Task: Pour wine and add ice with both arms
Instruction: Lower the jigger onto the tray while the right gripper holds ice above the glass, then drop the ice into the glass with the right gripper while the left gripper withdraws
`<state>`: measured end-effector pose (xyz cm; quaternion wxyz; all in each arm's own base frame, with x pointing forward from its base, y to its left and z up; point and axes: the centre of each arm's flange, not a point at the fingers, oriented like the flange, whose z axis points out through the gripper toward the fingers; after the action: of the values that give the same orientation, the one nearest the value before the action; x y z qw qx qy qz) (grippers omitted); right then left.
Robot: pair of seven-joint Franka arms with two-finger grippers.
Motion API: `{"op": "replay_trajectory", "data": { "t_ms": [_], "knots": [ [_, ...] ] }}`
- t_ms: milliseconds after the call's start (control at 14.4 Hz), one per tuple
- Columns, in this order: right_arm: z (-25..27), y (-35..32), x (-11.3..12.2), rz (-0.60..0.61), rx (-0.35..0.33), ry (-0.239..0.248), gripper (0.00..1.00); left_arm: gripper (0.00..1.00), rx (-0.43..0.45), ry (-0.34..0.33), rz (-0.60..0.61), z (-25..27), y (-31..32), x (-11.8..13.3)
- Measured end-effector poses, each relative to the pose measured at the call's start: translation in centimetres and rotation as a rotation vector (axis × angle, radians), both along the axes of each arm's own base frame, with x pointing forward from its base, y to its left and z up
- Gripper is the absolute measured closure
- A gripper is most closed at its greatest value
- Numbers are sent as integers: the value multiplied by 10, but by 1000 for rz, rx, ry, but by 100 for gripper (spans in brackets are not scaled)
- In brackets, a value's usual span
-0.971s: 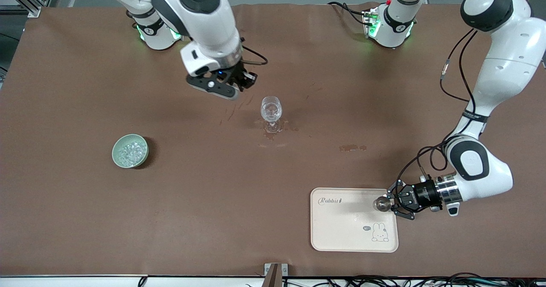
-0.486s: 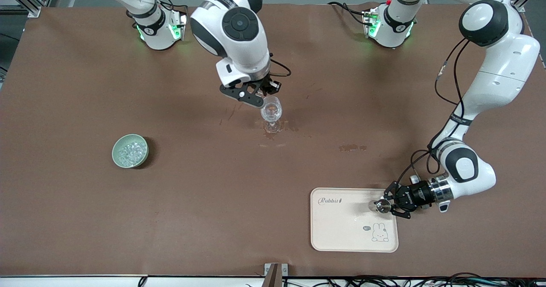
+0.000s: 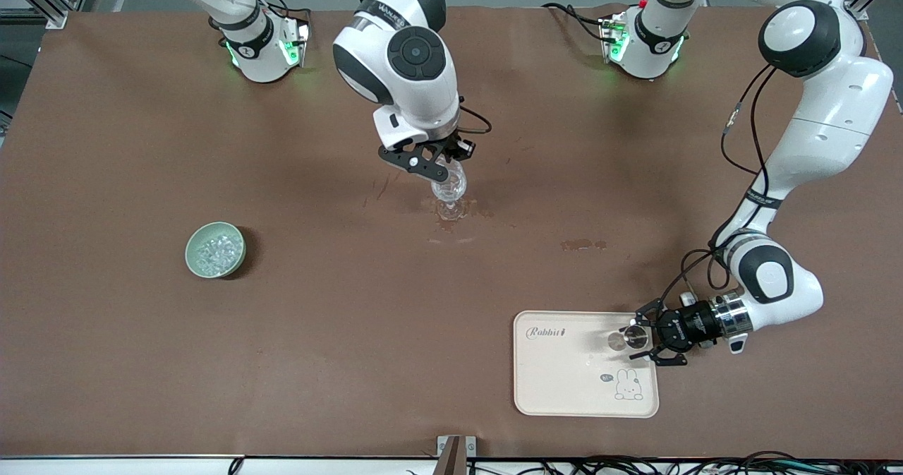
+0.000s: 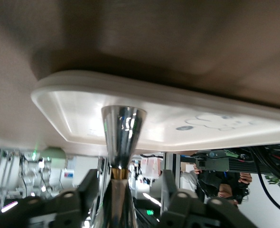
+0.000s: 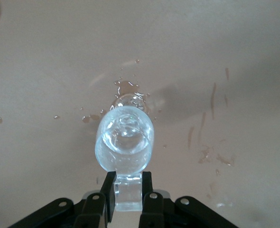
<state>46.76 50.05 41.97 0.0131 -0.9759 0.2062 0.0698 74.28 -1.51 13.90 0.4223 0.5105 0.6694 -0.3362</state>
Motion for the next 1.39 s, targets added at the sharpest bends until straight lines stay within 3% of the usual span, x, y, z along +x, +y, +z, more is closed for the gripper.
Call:
{"op": "replay_trajectory", "data": {
  "t_ms": [208, 278, 416, 555, 763, 902, 1110, 1388],
  "knots": [
    [-12, 7, -1, 4, 5, 10, 74, 2, 107, -42, -157, 26, 22, -3],
    [-15, 8, -2, 5, 4, 12, 74, 0, 135, -44, -216, 37, 34, -7],
    [-16, 8, -2, 6, 3, 12, 74, 0, 211, -51, -345, 63, 53, -16],
    [-16, 8, -1, 7, 0, 9, 74, 0, 356, -59, -536, 101, 54, -26],
    [-20, 8, 0, 11, -11, 1, 74, 0, 540, -105, -784, 171, 11, -37],
    [-22, 8, 1, 12, -16, 0, 74, 0, 605, -139, -906, 198, -27, -45],
    [-25, 8, 1, 12, -18, 1, 74, 0, 684, -205, -1026, 241, -69, -57],
    [-28, 8, 2, 11, -18, 3, 74, 0, 769, -331, -1092, 320, -101, -75]
  ]
}}
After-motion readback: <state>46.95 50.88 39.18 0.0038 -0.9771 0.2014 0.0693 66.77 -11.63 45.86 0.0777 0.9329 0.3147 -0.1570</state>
